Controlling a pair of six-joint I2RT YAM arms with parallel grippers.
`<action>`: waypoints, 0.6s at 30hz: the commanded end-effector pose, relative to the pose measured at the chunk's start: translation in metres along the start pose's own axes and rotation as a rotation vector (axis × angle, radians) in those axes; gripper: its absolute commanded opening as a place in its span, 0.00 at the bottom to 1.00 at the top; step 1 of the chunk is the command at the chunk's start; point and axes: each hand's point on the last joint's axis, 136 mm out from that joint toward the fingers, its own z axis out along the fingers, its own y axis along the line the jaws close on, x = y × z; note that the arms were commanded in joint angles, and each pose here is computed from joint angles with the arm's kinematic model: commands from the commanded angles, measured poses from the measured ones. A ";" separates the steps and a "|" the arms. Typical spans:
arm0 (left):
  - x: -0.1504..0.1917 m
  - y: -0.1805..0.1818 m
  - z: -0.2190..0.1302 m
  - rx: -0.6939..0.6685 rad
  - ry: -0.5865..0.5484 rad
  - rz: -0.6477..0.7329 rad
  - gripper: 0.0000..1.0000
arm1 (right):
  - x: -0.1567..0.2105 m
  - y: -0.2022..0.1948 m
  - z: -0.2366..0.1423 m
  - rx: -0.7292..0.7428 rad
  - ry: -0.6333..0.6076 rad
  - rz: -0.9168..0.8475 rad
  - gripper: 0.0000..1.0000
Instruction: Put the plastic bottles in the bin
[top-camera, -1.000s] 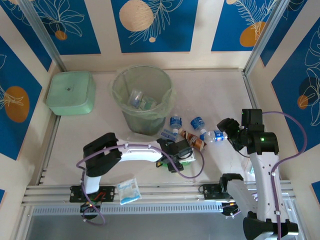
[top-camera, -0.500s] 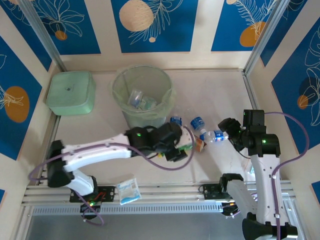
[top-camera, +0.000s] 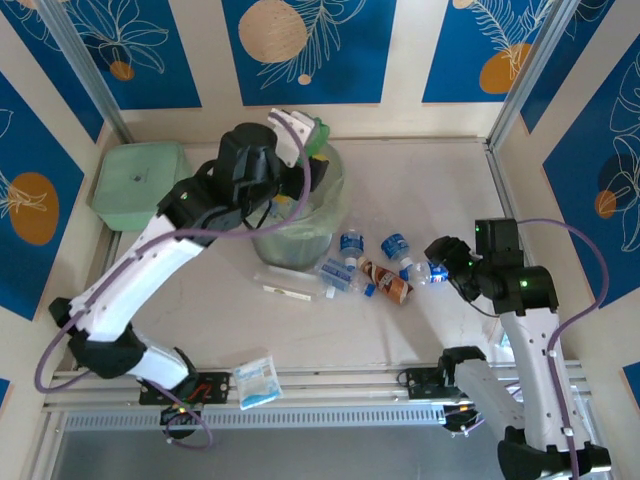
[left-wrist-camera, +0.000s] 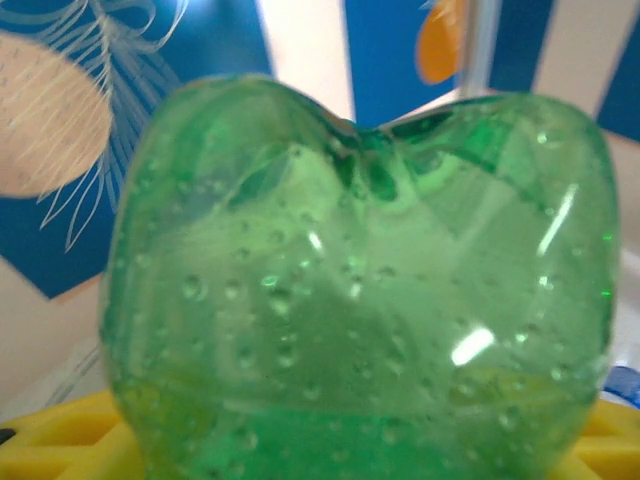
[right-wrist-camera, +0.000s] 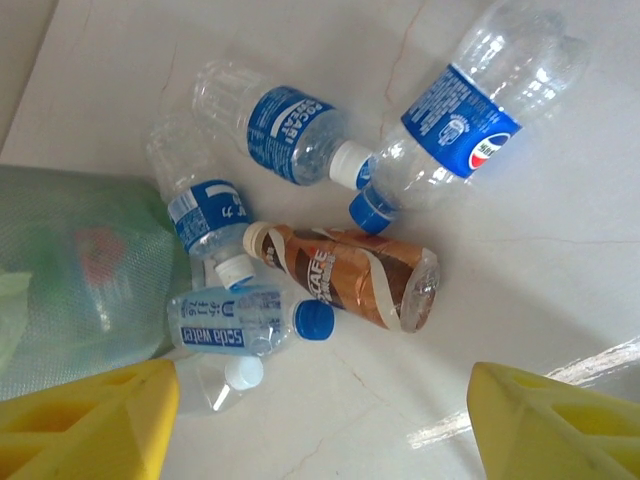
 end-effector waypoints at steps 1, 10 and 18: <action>0.022 0.016 0.032 -0.006 0.060 -0.014 0.64 | 0.006 -0.003 0.004 0.027 0.005 0.001 0.76; 0.077 0.062 0.089 -0.053 0.166 -0.106 0.61 | 0.015 0.006 0.012 0.030 0.033 -0.046 0.76; 0.101 0.067 0.092 -0.062 0.209 -0.121 0.74 | 0.007 0.006 0.008 0.065 0.002 -0.053 0.76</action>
